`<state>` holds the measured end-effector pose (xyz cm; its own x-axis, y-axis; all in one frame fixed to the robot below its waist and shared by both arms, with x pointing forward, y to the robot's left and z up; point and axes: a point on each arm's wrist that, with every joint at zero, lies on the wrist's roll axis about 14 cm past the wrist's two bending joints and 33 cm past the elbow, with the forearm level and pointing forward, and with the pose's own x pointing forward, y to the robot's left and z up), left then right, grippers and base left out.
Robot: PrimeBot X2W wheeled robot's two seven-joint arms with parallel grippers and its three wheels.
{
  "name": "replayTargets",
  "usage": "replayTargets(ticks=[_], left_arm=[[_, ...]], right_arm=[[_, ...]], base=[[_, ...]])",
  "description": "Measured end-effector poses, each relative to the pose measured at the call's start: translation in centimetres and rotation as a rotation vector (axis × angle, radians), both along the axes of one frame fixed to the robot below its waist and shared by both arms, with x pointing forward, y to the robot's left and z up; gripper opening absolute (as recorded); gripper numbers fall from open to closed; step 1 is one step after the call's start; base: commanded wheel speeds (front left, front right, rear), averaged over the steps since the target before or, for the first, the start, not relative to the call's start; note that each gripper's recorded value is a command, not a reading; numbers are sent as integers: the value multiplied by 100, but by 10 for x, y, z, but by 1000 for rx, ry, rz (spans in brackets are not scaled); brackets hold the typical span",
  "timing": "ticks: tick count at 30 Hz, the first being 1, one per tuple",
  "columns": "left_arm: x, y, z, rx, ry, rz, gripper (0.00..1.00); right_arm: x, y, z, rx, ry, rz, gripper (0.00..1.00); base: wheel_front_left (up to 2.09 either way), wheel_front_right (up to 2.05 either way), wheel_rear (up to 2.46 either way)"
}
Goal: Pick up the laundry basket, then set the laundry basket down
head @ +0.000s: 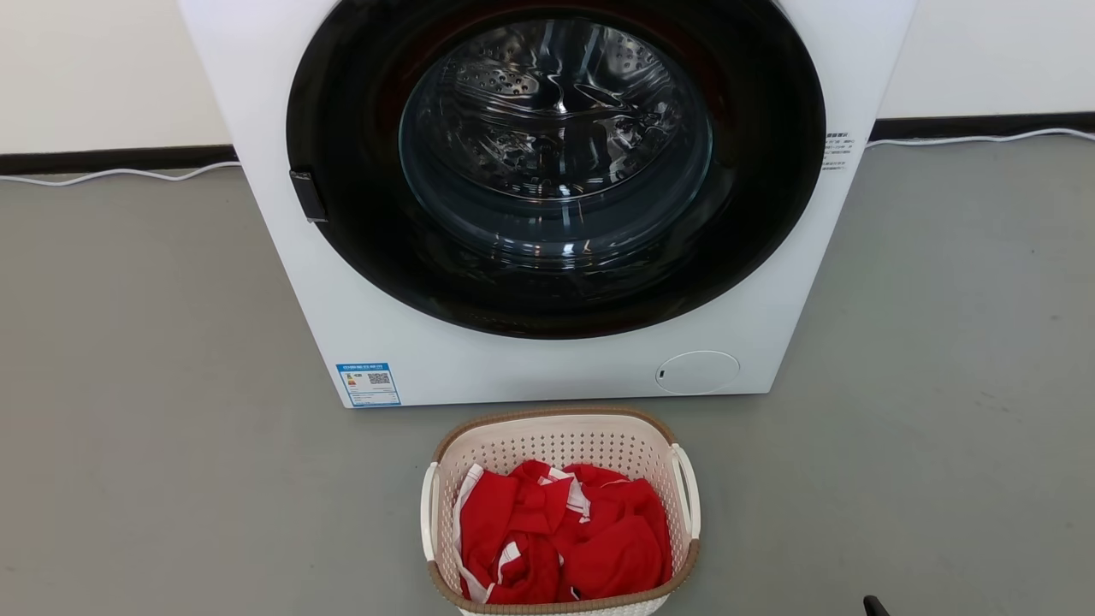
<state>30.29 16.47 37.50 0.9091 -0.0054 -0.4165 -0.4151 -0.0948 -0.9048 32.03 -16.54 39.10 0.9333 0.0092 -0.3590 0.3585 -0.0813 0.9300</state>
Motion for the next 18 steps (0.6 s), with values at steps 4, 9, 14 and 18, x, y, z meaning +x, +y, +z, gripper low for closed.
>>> replayTargets(ticks=[4, 9, 14, 18], left_arm=[[2, 1, 3, 20, -12, -3, 100], [4, 1, 8, 55, -26, -15, 100], [6, 4, 12, 83, -42, -13, 100], [7, 8, 15, 123, -52, -16, 100]], right_arm=[[2, 0, 4, -22, -14, 1, 100], [5, 2, 9, -76, -31, 26, 100], [7, 4, 14, -130, -49, 53, 100], [8, 5, 17, -181, -60, 72, 100]], base=[[0, 0, 0], [0, 0, 0], [0, 0, 0], [0, 0, 0]])
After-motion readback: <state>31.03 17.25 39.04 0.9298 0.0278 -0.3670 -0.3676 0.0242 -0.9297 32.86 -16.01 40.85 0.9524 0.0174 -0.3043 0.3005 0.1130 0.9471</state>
